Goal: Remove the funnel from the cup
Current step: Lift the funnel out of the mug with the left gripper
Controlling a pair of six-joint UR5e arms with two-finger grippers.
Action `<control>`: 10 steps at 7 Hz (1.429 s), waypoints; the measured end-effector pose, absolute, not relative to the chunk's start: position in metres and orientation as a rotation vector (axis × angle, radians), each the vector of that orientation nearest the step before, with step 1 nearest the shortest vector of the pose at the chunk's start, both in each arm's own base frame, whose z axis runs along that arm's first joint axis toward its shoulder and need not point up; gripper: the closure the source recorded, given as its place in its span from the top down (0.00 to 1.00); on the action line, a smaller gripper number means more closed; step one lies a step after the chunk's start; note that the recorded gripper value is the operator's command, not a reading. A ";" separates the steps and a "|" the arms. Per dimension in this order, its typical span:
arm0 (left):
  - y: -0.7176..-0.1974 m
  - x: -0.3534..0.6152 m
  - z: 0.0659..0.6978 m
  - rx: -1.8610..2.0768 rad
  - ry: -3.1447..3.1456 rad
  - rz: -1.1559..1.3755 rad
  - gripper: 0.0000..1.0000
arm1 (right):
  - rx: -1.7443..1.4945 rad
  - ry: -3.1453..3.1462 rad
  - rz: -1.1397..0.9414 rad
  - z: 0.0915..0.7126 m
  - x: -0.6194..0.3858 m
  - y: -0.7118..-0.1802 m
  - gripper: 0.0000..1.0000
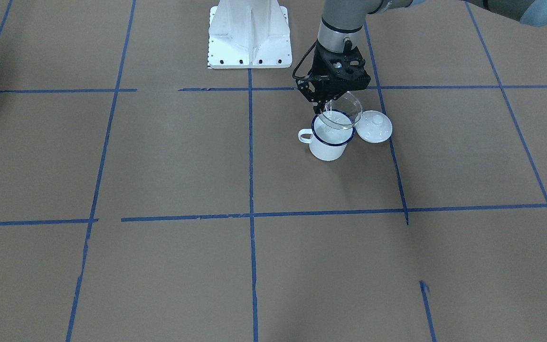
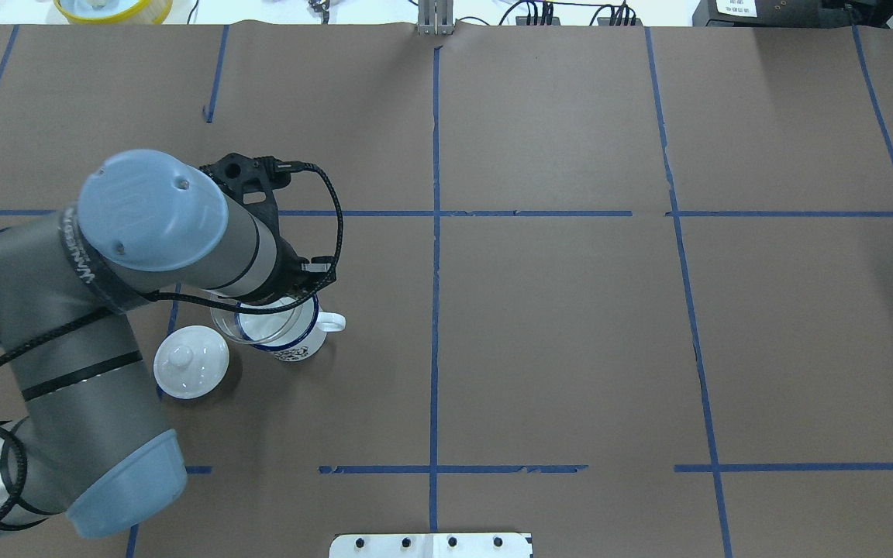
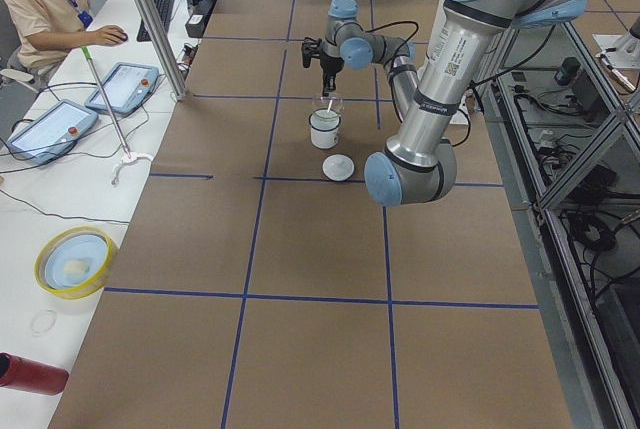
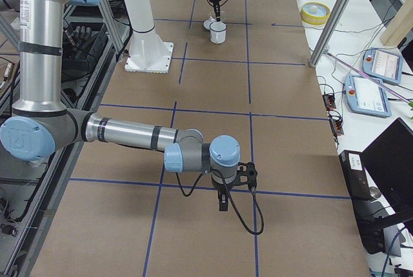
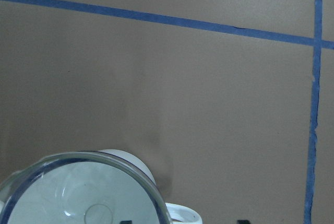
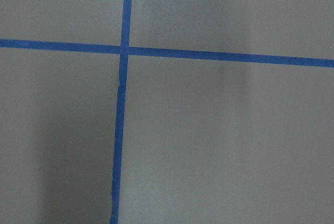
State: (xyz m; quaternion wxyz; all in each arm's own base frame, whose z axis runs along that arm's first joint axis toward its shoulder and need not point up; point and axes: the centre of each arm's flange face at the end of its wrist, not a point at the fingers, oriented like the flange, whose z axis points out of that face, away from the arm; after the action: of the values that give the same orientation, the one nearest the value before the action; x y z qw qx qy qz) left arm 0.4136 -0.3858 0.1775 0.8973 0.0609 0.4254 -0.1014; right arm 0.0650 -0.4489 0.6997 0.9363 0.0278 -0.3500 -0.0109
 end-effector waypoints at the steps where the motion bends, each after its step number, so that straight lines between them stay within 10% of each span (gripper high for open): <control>1: -0.390 0.395 0.163 0.135 0.908 -0.279 0.00 | 0.057 -0.715 -0.022 0.700 0.065 -0.449 1.00; 10: -0.601 0.461 0.301 0.377 1.219 -1.358 0.00 | 0.057 -0.715 -0.022 0.700 0.065 -0.449 1.00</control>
State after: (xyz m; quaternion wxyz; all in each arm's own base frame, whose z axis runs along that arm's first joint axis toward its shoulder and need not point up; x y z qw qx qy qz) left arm 0.4607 -0.6006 0.3005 0.5965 0.1622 0.5251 -0.5849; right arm 0.0650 -0.4489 0.6997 0.9363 0.0278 -0.3500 -0.0109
